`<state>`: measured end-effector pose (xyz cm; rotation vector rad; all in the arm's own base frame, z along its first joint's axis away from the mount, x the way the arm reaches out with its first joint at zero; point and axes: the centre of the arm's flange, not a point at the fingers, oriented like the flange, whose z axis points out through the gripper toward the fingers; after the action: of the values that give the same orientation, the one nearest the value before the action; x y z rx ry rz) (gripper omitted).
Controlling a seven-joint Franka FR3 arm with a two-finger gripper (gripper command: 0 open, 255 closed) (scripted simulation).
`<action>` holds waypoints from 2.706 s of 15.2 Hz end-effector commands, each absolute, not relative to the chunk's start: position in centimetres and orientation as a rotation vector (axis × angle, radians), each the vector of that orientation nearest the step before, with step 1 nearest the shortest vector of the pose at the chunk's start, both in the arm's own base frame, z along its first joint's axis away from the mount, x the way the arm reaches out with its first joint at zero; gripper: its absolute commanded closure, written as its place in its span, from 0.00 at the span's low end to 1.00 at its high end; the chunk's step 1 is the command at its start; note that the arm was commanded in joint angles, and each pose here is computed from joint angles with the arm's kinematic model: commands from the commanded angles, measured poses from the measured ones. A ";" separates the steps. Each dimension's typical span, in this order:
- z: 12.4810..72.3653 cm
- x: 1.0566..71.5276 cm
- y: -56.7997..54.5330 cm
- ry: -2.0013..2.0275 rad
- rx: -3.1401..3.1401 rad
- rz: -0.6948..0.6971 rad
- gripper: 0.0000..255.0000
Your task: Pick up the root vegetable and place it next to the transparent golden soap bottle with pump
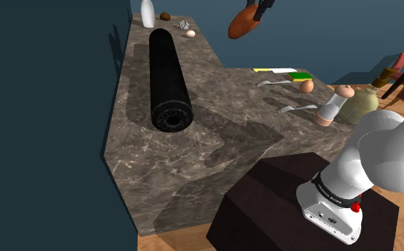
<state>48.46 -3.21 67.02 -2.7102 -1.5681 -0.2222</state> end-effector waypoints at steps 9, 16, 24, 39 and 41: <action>67.2 41.9 -14.3 -1.568 -2.710 -0.222 1.00; 67.2 37.2 -22.2 -1.568 -2.710 -0.222 1.00; 67.2 31.9 -31.3 -1.568 -2.710 -0.222 1.00; 65.1 24.6 -43.5 -1.568 -2.710 -0.222 1.00; 64.1 24.6 -43.5 -1.568 -2.710 -0.222 1.00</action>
<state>24.61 -43.54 64.59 -2.7099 -1.5676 -0.2221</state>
